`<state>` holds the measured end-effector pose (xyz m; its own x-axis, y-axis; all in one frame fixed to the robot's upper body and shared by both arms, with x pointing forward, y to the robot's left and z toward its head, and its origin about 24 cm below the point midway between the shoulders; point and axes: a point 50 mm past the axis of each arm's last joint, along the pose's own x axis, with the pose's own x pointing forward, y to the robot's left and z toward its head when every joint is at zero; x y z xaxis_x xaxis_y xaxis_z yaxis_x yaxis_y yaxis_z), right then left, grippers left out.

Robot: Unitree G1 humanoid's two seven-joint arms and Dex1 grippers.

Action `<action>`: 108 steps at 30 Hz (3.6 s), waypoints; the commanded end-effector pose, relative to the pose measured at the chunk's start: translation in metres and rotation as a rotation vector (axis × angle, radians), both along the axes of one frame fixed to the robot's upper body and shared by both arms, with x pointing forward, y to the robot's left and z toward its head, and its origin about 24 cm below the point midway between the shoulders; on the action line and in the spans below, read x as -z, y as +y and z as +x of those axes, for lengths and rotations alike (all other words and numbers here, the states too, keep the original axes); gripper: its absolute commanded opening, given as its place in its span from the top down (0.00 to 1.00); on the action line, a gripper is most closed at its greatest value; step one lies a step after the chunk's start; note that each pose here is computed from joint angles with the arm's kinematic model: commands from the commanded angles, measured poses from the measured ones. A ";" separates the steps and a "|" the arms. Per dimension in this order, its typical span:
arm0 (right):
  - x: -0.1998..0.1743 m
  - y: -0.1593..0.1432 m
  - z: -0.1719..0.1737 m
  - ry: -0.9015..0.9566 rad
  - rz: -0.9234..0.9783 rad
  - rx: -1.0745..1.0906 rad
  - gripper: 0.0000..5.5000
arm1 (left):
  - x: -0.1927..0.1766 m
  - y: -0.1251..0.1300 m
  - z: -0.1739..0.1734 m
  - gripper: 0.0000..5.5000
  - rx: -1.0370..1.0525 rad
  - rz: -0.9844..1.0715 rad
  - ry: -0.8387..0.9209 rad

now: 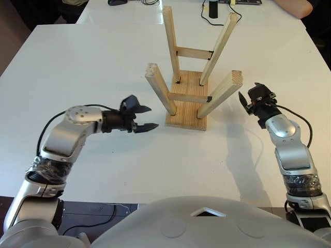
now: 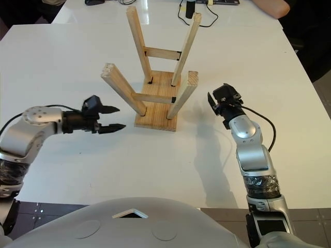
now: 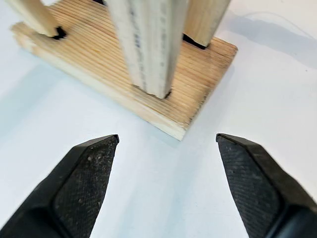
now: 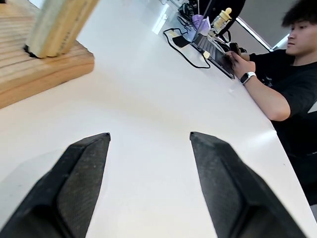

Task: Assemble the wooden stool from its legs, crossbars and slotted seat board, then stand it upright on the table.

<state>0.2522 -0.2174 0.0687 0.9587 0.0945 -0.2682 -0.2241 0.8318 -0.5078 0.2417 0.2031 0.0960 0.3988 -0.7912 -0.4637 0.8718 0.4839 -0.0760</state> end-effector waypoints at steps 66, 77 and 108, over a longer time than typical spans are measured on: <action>0.031 0.028 -0.077 0.424 -0.130 -0.638 0.46 | -0.033 -0.079 0.033 0.57 -0.089 -0.396 -0.193; 0.040 0.024 -0.029 0.343 -0.134 -0.537 0.46 | -0.020 -0.146 -0.008 0.57 0.149 -0.389 -0.141; 0.049 0.022 -0.057 0.355 -0.072 -0.432 0.46 | -0.040 0.024 -0.075 0.57 0.262 -0.239 0.201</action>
